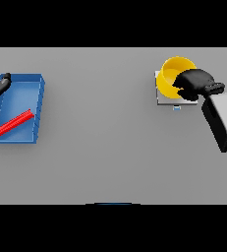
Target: Pick up the red beaker and tilt it to pour out 1 green nut into yellow bowl. Pick up the yellow bowl and place it on the metallic measuring scale.
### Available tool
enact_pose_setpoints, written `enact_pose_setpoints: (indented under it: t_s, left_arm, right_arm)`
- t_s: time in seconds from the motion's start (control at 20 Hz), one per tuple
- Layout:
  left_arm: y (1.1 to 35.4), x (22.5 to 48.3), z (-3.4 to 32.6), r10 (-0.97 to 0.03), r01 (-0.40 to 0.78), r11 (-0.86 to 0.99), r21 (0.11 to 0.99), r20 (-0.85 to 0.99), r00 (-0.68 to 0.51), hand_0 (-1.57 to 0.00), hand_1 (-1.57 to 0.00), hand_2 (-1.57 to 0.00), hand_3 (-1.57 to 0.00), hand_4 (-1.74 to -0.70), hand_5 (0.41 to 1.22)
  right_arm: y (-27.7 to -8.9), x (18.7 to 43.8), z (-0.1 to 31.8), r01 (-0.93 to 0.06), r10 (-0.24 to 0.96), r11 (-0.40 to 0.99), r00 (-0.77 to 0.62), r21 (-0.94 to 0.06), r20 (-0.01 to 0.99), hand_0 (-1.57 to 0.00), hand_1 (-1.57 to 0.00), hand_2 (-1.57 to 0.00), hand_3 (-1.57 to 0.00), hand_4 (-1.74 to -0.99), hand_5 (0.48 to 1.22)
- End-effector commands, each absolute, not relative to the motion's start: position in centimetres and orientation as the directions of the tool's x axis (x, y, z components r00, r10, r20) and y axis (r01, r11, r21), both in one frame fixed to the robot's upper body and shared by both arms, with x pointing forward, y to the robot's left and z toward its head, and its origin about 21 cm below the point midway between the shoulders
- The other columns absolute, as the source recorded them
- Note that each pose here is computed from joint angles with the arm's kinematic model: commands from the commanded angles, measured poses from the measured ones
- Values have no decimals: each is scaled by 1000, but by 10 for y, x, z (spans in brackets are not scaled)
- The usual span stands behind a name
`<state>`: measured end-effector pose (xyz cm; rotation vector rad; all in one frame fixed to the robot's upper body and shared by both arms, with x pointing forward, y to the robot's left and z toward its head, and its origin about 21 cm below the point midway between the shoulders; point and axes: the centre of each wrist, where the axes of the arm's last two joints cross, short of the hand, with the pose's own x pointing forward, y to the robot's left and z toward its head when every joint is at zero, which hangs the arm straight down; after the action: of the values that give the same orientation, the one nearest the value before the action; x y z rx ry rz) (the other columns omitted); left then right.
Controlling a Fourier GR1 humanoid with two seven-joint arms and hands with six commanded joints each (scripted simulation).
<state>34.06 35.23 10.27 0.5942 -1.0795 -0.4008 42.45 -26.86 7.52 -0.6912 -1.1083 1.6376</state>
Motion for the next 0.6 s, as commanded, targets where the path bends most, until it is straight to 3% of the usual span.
enact_pose_setpoints:
  t_s: [0.0, 0.05, 0.1, 0.2, 0.3, 0.55]
  left_arm:
    - [351, 343, 104, -577, 19, 776, 630, 699, 422, 1, 1, 1, 1, -727, 715]
    - [348, 344, 105, -580, 20, 776, 630, 701, 414, 1, 1, 1, 1, -729, 717]
    - [350, 345, 105, -577, 20, 777, 629, 700, 421, 1, 1, 1, 1, -730, 720]
    - [349, 346, 102, -575, 23, 781, 624, 703, 419, 1, 1, 1, 1, -733, 728]
    - [345, 344, 101, -576, 34, 784, 620, 706, 412, 1, 1, 1, 1, -729, 723]
    - [351, 345, 99, -577, 20, 777, 629, 701, 419, 1, 1, 1, 1, -722, 703]
  right_arm:
    - [-267, 425, 75, -423, 942, -80, -329, -903, 70, -1397, -1571, -1385, -1363, -1741, 1221]
    - [-272, 425, 76, -427, 940, -76, -333, -901, 78, -1332, -1459, -1423, -1198, -1741, 1221]
    - [-274, 423, 75, -430, 938, -63, -335, -901, 94, -1128, -1322, -1330, -1057, -1701, 1221]
    - [-276, 424, 76, -449, 944, -43, -312, -893, 112, -721, -980, -1042, -833, -1619, 1072]
    - [-278, 424, 74, -466, 951, -52, -294, -883, 99, -461, -703, -799, -669, -1563, 971]
    - [-277, 424, 76, -468, 936, -105, -344, -877, 72, -150, -243, -375, -449, -1469, 842]
